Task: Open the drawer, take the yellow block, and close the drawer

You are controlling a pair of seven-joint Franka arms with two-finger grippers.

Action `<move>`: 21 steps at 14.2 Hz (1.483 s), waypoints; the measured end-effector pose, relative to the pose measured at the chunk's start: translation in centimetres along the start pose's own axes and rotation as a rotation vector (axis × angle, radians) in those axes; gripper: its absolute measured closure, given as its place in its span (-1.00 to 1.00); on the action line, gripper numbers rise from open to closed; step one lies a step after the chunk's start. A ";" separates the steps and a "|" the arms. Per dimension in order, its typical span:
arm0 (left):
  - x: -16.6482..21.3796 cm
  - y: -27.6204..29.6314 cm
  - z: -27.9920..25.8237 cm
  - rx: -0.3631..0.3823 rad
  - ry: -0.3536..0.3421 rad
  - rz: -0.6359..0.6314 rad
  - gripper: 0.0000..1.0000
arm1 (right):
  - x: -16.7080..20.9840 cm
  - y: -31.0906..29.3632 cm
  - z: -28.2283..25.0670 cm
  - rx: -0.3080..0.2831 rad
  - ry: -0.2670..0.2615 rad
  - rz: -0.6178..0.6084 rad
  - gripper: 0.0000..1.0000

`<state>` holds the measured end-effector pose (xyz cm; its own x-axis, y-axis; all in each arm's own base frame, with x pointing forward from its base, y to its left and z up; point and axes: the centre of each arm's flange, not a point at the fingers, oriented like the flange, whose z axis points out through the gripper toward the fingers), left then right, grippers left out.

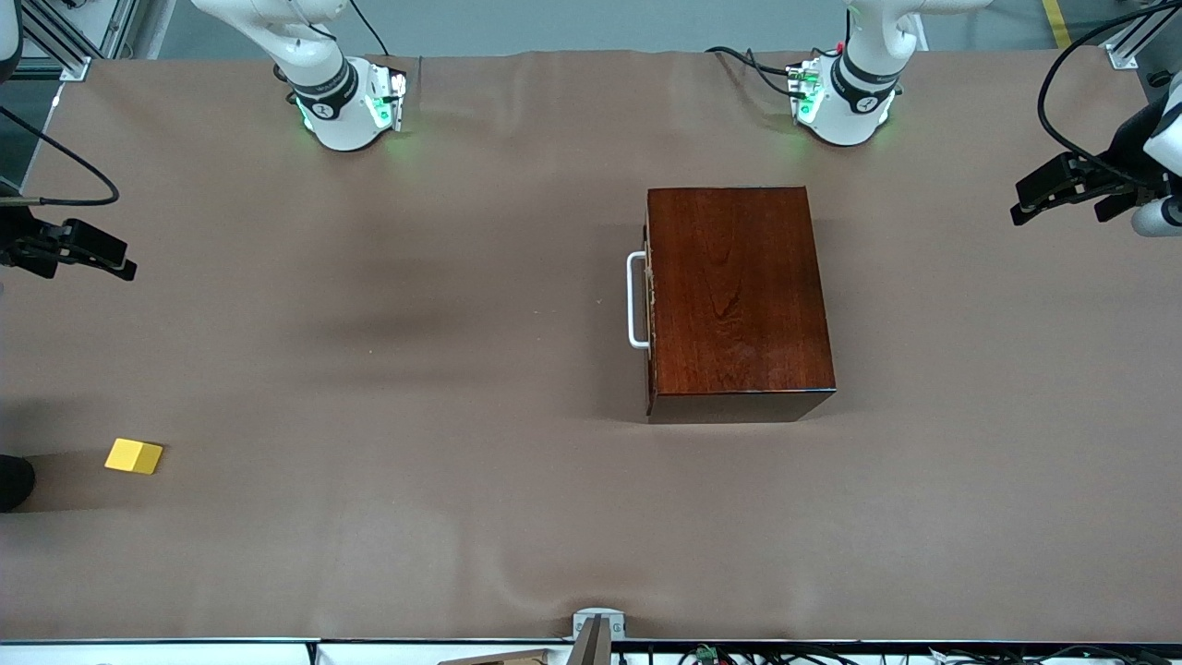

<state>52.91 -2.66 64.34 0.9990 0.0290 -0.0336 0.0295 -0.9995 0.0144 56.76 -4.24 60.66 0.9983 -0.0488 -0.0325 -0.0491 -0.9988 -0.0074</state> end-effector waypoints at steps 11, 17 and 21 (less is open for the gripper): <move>-1.2 4.9 -0.4 0.010 -0.012 0.100 -1.00 | 0.0 0.0 0.0 0.000 -0.001 0.000 -1.00; -1.0 4.9 -0.2 0.010 -0.006 0.099 -1.00 | 0.0 0.0 0.0 0.000 -0.001 0.000 -1.00; -0.7 4.6 0.1 0.008 -0.004 0.096 -1.00 | 0.0 0.0 0.0 0.000 -0.001 0.000 -1.00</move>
<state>52.37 -7.33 64.29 0.9971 -0.0672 -0.0367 -0.0669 -0.9977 0.0094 56.75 -4.24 60.65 0.9983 -0.0488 -0.0334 -0.0490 -0.9988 -0.0074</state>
